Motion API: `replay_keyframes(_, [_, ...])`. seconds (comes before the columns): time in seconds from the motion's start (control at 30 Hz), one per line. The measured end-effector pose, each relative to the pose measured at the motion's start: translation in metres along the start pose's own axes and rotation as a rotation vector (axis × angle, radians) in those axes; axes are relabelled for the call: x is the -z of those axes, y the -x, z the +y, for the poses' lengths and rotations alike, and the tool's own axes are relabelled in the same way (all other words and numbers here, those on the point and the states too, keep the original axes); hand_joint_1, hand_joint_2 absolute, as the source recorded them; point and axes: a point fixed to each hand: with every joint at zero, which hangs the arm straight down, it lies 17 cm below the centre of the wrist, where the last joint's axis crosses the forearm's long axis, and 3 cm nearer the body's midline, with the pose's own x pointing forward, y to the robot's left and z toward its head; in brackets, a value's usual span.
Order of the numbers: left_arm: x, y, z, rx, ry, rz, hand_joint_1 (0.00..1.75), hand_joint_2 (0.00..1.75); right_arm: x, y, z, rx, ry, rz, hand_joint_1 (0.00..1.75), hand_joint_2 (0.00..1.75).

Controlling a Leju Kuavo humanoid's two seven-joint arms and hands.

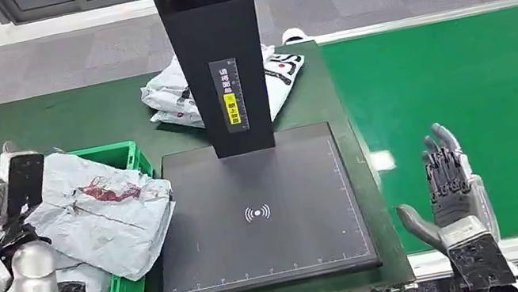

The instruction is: Moved the parcel from conveyor to table for the left to box.

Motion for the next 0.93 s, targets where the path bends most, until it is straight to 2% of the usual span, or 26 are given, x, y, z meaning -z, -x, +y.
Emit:
replay_keyframes(0.07, [0.0,-0.005,0.003,-0.07,-0.019,-0.021,0.0,1.75,0.001,0.002,-0.001,0.006,0.011,0.005,0.0,1.75])
replay_keyframes(0.17, [-0.014,-0.024,-0.013,-0.454,0.068,0.018,0.0,1.75,0.0,0.006,-0.002,0.015,0.018,0.013,0.0,1.75])
replay_keyframes(0.2, [-0.026,-0.044,-0.02,-0.639,0.129,0.016,0.0,1.75,-0.001,0.006,-0.002,0.019,0.022,0.014,0.0,1.75])
replay_keyframes(0.3, [-0.07,-0.102,-0.03,-0.927,0.264,-0.024,0.0,1.75,0.0,0.007,0.0,0.028,0.029,0.018,0.0,1.75])
replay_keyframes(0.4, [-0.117,-0.155,-0.038,-1.122,0.36,-0.026,0.0,1.75,0.005,0.007,-0.004,0.042,0.069,0.026,0.0,1.75])
replay_keyframes(0.5, [-0.155,-0.199,-0.059,-1.284,0.491,0.032,0.0,1.75,0.01,0.012,-0.01,0.062,0.125,0.053,0.0,1.75])
replay_keyframes(0.67, [-0.213,-0.263,-0.1,-1.379,0.715,0.065,0.0,1.75,0.01,0.027,-0.014,0.095,0.206,0.144,0.0,1.75])
replay_keyframes(0.73, [-0.228,-0.276,-0.111,-1.38,0.767,0.071,0.0,1.75,0.008,0.033,-0.012,0.093,0.219,0.171,0.0,1.75])
replay_keyframes(0.83, [-0.243,-0.286,-0.124,-1.34,0.821,0.064,0.0,1.75,0.006,0.038,-0.004,0.098,0.206,0.201,0.0,1.75])
replay_keyframes(0.93, [-0.25,-0.276,-0.136,-1.264,0.818,0.084,0.0,1.75,0.006,0.044,0.005,0.098,0.183,0.227,0.0,1.75])
